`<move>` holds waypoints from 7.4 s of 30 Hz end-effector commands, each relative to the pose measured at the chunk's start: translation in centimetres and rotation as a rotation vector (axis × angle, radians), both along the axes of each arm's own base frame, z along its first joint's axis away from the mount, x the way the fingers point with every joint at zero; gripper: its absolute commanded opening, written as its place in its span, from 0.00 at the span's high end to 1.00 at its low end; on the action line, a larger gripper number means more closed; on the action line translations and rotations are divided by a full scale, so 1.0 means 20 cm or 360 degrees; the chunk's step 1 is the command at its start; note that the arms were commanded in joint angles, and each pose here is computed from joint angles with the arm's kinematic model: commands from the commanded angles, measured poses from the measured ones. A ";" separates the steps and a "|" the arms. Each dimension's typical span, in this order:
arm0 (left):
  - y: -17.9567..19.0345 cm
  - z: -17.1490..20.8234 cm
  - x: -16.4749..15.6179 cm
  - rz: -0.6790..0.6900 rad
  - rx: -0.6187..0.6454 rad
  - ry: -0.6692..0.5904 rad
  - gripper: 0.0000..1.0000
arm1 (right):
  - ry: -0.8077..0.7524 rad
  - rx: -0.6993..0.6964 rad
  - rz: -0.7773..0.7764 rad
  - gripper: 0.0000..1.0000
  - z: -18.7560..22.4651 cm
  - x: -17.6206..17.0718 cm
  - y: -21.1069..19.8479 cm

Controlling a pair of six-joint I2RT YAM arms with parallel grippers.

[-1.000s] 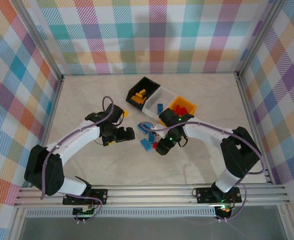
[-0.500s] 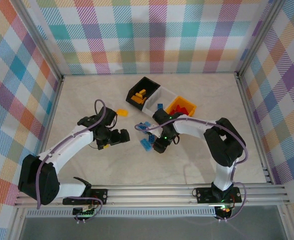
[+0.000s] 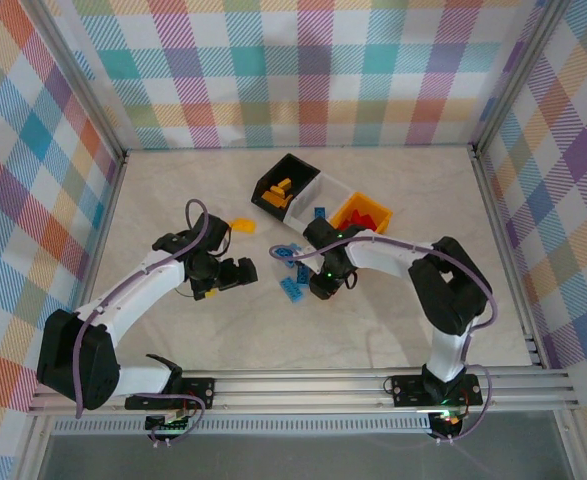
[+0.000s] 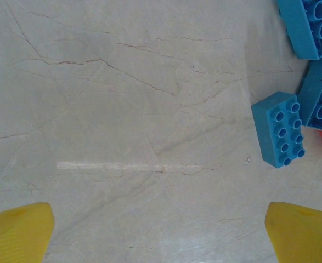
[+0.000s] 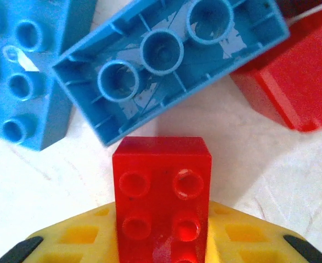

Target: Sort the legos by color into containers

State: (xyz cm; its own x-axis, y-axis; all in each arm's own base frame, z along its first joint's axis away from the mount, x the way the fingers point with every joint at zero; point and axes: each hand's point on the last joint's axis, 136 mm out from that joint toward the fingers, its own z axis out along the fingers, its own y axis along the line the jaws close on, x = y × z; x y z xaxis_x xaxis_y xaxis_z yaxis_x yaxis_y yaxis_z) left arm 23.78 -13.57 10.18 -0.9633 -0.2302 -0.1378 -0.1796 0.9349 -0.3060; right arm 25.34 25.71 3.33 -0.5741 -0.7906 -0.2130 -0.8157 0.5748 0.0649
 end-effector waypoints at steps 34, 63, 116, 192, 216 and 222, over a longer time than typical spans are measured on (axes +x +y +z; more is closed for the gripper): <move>-0.40 -0.10 0.23 -0.0224 -0.0031 0.0105 0.02 | 0.0011 0.0407 -0.1298 0.36 0.56 0.54 -0.43; -0.50 -0.38 0.53 -0.0151 0.0187 0.0311 0.20 | 0.0058 0.0454 -0.1159 0.35 0.56 0.19 -0.37; -0.36 -0.35 0.36 -0.0179 0.0300 0.0327 0.65 | 0.0208 0.0533 -0.1203 0.38 0.44 0.12 -0.33; 0.10 0.06 -0.20 -0.0021 0.0126 0.0020 0.29 | 0.0400 0.0106 -0.1505 0.40 -0.01 0.21 0.27; 0.12 0.07 -0.20 -0.0035 0.0049 0.0004 0.28 | 0.0236 0.0316 -0.1381 0.79 0.38 0.21 0.33; 0.05 0.07 -0.16 -0.0030 -0.0027 0.0013 0.28 | 0.0159 0.0430 -0.1468 0.78 0.52 0.47 0.22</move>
